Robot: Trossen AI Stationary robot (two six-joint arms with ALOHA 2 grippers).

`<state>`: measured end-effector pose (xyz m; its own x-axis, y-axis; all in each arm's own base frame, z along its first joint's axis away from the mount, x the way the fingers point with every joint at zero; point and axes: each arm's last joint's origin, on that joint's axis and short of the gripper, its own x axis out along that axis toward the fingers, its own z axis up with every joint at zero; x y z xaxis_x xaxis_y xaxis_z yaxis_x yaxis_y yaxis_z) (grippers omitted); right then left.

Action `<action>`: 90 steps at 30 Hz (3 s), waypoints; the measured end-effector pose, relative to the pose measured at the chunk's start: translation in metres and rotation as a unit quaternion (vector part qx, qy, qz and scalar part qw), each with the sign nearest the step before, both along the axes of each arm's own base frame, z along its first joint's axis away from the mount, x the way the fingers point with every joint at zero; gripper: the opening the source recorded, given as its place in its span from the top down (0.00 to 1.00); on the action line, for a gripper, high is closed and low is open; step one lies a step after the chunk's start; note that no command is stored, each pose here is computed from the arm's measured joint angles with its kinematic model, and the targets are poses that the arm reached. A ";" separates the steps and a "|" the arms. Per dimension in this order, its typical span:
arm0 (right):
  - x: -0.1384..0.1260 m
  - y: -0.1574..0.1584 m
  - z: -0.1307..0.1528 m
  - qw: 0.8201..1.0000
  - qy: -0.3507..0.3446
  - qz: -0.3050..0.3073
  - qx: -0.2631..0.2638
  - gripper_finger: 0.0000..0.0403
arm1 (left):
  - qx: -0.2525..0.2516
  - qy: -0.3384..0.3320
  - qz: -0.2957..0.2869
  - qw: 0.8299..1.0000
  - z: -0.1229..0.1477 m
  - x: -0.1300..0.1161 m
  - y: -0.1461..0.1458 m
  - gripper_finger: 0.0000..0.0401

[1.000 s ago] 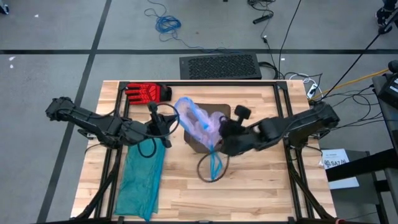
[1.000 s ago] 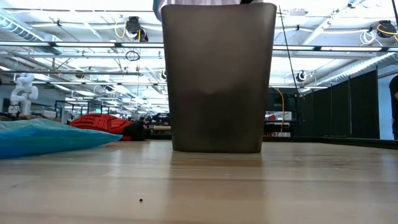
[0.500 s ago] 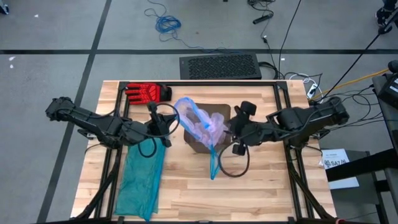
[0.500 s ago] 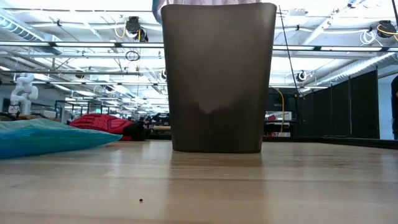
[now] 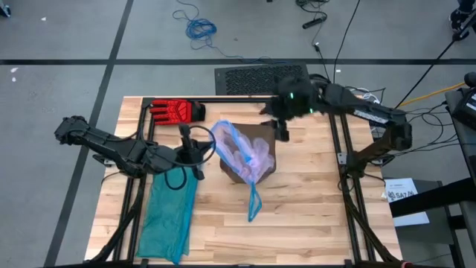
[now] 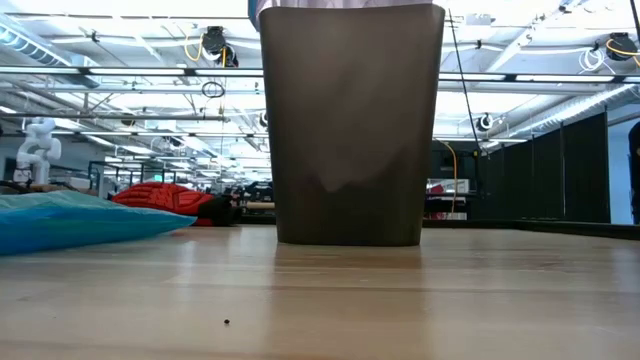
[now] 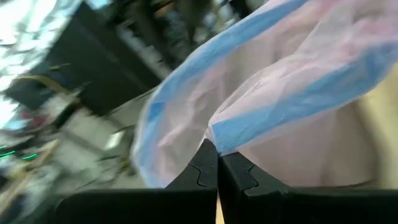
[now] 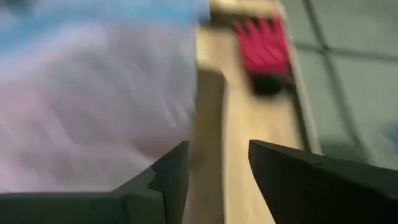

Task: Place trash/remove bag and relplace
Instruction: Remove the pink trash bag from the black trash bin

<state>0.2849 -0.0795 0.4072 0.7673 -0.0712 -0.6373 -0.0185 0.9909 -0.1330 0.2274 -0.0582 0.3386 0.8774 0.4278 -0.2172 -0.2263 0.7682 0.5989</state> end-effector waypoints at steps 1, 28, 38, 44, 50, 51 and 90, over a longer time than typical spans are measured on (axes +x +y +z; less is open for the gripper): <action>0.003 -0.009 0.000 0.999 -0.023 0.024 0.020 0.62 | -0.014 -0.002 -0.016 1.000 0.000 0.000 -0.001 1.00; 0.099 -0.003 -0.073 0.907 -0.096 0.348 0.218 0.88 | -0.058 -0.016 -0.112 0.992 0.003 0.008 0.009 1.00; 0.085 0.024 -0.042 0.944 -0.112 0.306 0.056 1.00 | -0.056 -0.032 -0.111 0.992 0.012 0.003 0.004 0.91; 0.068 0.040 -0.019 0.941 -0.136 0.309 -0.005 1.00 | -0.049 -0.065 -0.074 0.994 0.025 -0.016 0.002 0.75; 0.062 0.060 -0.010 0.930 -0.146 0.333 -0.061 1.00 | -0.082 -0.118 -0.057 0.988 0.041 -0.036 0.007 0.65; 0.062 0.062 -0.011 0.929 -0.142 0.335 -0.060 1.00 | -0.094 -0.128 -0.061 0.985 0.043 -0.039 0.009 0.64; 0.064 0.070 -0.017 0.939 -0.114 0.321 -0.051 1.00 | -0.217 -0.099 -0.228 0.944 0.035 0.005 0.054 0.99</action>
